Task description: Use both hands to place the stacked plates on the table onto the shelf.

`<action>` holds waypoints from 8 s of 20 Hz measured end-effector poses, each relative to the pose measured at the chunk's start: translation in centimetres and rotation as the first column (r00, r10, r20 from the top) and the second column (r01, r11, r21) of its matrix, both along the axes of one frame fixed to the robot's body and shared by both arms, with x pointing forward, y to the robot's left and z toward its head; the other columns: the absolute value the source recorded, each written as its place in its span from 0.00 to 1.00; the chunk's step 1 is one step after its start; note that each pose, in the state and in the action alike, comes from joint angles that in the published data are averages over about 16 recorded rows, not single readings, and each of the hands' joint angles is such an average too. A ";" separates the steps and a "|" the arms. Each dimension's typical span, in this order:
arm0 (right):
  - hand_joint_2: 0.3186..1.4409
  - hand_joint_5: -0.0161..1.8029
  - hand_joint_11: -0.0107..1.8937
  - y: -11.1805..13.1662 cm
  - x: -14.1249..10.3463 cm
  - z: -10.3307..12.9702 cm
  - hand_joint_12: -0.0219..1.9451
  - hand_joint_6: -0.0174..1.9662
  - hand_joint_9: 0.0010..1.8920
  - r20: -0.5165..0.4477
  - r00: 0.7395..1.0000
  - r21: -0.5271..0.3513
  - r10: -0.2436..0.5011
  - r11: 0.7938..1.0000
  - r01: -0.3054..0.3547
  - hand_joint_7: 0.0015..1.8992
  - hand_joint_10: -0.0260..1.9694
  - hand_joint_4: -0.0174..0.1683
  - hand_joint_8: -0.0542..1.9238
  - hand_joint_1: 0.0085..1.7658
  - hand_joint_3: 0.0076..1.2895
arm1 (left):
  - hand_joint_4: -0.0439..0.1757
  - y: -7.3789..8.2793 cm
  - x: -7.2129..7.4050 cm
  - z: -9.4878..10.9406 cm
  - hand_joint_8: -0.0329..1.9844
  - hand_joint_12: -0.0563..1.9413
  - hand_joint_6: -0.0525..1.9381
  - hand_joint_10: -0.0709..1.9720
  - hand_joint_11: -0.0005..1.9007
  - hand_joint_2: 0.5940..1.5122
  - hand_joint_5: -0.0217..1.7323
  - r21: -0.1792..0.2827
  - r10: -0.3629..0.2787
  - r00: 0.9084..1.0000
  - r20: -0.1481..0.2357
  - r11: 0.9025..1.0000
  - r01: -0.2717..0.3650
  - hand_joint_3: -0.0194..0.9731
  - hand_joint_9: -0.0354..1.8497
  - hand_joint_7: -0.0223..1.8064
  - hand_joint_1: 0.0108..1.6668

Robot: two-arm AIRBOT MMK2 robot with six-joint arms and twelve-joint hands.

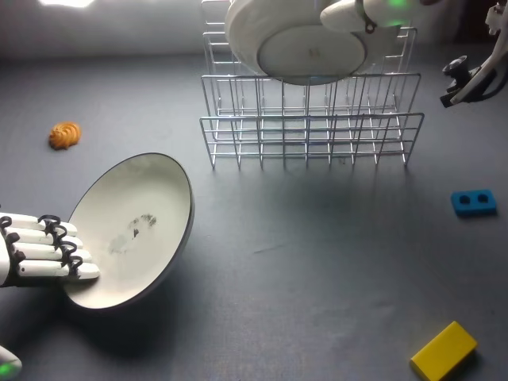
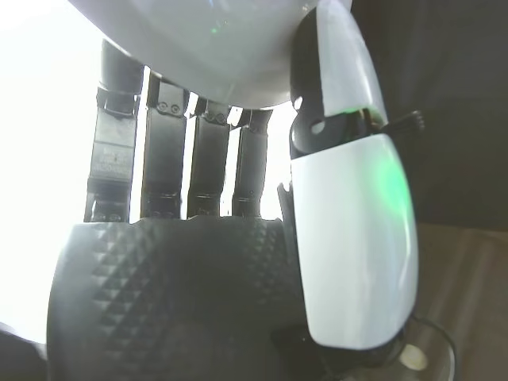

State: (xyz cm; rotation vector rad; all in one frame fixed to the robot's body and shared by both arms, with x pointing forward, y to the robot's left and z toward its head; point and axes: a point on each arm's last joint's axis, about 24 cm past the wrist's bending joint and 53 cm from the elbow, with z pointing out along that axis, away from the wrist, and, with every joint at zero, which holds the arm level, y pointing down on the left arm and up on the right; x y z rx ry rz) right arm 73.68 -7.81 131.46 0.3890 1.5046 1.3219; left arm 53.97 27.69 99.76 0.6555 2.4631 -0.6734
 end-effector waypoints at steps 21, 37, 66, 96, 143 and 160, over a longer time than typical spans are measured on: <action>0.72 0.44 0.23 -1.4 1.7 -5.4 0.69 0.33 0.45 -0.081 0.996 -0.080 -0.042 0.996 0.036 0.48 0.23 0.07 0.22 0.61 0.00 | 0.16 -1.3 0.5 -0.4 0.02 0.02 0.02 0.04 0.01 0.61 0.01 -0.015 0.033 0.999 0.009 0.999 -0.033 0.03 0.03 0.01 0.01; 0.73 0.39 0.11 2.1 -2.5 -0.9 0.66 0.05 0.36 0.109 0.992 -0.146 0.062 0.988 -0.045 0.41 0.11 0.08 0.03 0.52 0.00 | 0.20 2.6 1.6 1.0 0.02 0.02 0.03 0.04 0.01 0.61 0.02 0.039 0.013 0.999 0.036 0.999 -0.014 0.04 0.03 0.02 0.01; 0.61 0.02 0.01 11.9 -15.9 -5.4 0.01 0.02 0.01 0.274 0.862 -0.471 0.426 0.841 -0.266 0.01 0.01 0.11 0.03 0.40 0.00 | 0.21 1.1 1.1 2.8 0.02 0.03 0.04 0.04 0.01 0.60 0.03 -0.010 0.063 0.997 0.046 0.998 -0.063 0.03 0.03 0.02 0.01; 0.60 0.02 0.02 12.8 -17.6 -6.0 0.01 0.02 0.01 0.277 0.840 -0.494 0.465 0.820 -0.291 0.01 0.01 0.11 0.03 0.42 0.00 | 0.16 -5.4 -4.1 2.7 0.02 0.03 0.04 0.04 0.01 0.61 0.02 -0.102 -0.004 1.000 -0.029 0.995 0.001 0.04 0.03 0.02 0.01; 0.60 0.02 0.01 21.5 -17.3 -11.8 0.09 0.02 0.01 0.340 0.718 -0.697 0.608 0.676 -0.242 0.01 0.01 0.10 0.03 0.53 0.00 | 0.18 3.5 0.5 -0.4 0.02 0.02 0.01 0.04 0.01 0.59 0.01 0.093 0.323 0.946 -0.005 0.942 -0.322 0.02 0.02 0.02 0.00; 0.65 0.21 0.11 30.7 -14.2 -16.0 0.47 0.04 0.23 0.307 0.713 -0.746 0.631 0.625 -0.231 0.21 0.06 0.09 0.08 0.59 0.00 | 0.21 4.8 0.6 -0.7 0.02 0.03 0.00 0.01 0.01 0.56 0.00 0.133 0.422 0.906 -0.004 0.899 -0.418 0.01 0.01 0.02 0.00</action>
